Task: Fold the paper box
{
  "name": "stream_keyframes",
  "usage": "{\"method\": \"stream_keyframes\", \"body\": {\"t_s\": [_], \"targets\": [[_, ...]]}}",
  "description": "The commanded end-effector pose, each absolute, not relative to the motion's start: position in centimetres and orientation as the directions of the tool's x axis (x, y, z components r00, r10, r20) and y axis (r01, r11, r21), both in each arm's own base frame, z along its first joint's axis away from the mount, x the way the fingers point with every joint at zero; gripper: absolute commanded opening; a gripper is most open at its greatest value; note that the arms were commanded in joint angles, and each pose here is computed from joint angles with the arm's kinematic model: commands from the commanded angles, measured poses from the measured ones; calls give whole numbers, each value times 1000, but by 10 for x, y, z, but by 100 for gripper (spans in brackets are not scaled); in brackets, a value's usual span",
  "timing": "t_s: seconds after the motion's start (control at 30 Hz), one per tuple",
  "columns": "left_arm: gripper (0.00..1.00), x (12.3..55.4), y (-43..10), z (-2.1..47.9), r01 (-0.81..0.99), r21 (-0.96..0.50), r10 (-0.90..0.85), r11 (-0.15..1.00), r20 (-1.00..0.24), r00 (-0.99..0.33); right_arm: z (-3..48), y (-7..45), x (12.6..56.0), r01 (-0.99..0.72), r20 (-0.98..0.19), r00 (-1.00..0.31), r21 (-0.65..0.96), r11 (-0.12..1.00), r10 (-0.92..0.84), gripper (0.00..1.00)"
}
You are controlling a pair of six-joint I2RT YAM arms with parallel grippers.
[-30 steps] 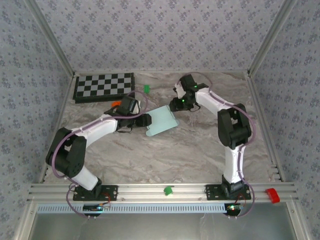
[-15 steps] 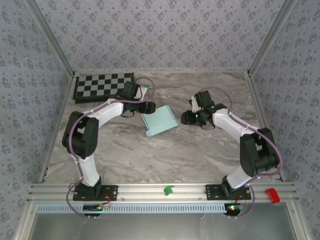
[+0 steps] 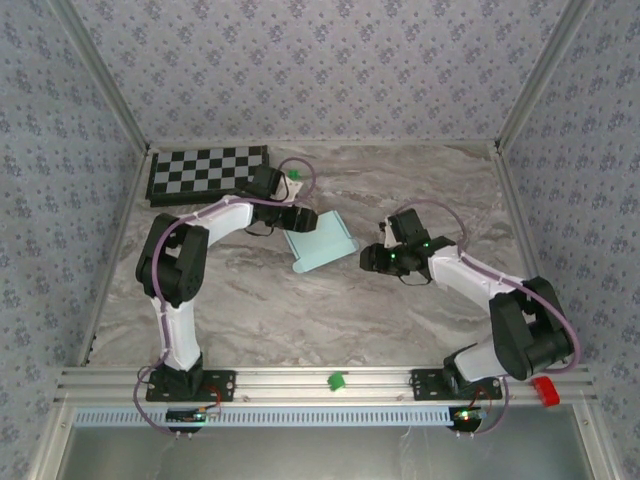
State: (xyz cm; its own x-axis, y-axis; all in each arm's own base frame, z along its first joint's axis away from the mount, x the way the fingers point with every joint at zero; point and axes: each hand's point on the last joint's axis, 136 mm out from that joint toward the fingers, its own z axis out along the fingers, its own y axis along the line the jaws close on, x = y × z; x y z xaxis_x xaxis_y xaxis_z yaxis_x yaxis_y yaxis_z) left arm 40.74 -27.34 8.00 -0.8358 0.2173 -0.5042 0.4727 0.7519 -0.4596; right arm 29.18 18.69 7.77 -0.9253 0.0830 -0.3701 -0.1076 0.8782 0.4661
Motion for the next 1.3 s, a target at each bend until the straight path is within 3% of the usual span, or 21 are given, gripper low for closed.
{"method": "stream_keyframes", "body": {"t_s": [0.0,0.77,1.1,1.27], "targets": [[65,397,-273,75,443,-503,195,742,-470,-861,80,197,297,-106,-371,-922,508,855,107,49],[62,333,-297,98,291,-594,29,750,-410,-911,65,214,319,-68,-338,-928,567,821,157,51],[69,345,-275,125,370,-381,112,848,-552,-826,62,208,317,-52,-337,-927,558,828,168,52],[76,365,-260,111,387,-254,196,886,-552,-811,65,214,318,-65,-342,-924,586,808,173,52]]}}
